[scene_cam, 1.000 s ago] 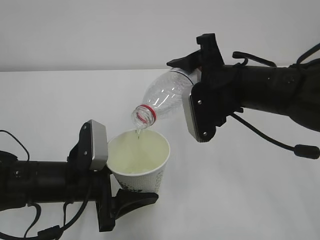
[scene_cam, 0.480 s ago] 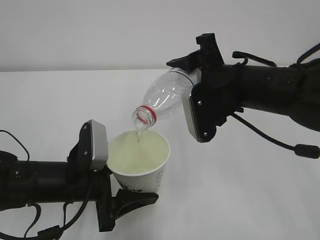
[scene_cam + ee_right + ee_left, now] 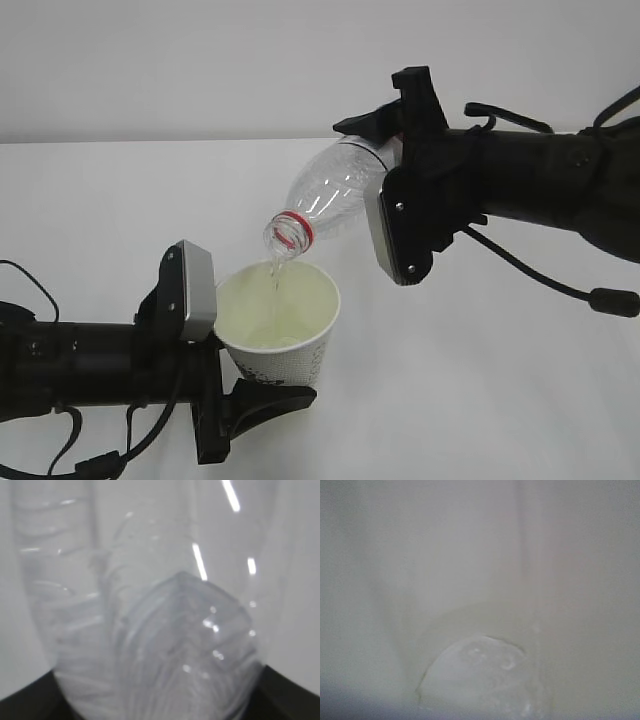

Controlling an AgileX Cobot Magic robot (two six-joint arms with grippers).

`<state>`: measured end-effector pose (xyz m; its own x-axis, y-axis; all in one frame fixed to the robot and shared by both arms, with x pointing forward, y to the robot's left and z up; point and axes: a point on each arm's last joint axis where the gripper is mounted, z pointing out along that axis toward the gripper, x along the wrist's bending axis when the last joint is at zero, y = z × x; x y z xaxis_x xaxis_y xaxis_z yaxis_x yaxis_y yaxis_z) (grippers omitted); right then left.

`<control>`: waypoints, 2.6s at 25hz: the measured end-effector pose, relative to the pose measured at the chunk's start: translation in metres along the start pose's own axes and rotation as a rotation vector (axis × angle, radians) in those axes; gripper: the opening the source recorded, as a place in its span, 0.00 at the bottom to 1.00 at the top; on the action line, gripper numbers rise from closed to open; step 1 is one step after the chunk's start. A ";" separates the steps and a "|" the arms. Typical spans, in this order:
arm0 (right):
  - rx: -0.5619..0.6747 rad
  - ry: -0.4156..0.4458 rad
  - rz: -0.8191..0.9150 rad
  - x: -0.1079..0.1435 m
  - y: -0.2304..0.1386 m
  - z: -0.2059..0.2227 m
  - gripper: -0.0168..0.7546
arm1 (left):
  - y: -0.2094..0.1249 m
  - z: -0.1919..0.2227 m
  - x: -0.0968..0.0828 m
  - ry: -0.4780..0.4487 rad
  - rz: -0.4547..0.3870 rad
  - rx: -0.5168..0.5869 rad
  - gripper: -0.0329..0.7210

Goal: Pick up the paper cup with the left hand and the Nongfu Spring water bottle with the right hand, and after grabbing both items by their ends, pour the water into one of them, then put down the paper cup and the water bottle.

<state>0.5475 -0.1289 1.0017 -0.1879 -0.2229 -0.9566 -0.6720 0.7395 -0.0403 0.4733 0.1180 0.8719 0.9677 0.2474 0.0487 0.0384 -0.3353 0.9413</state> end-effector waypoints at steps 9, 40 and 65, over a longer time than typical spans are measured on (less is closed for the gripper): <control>0.000 0.000 -0.004 0.000 0.000 0.000 0.68 | 0.000 0.000 0.000 -0.002 0.001 0.000 0.72; 0.000 0.000 -0.019 0.000 0.000 0.000 0.68 | 0.002 0.000 -0.005 -0.059 0.028 -0.020 0.72; 0.000 -0.001 -0.039 0.000 0.000 0.000 0.68 | 0.000 0.000 -0.004 -0.048 0.025 0.002 0.72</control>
<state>0.5475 -0.1289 1.0018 -0.1609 -0.2513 -0.9544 -0.6790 0.7300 -0.0777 0.4691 0.1170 0.8716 0.9792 0.1950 0.0564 0.0141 -0.3425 0.9394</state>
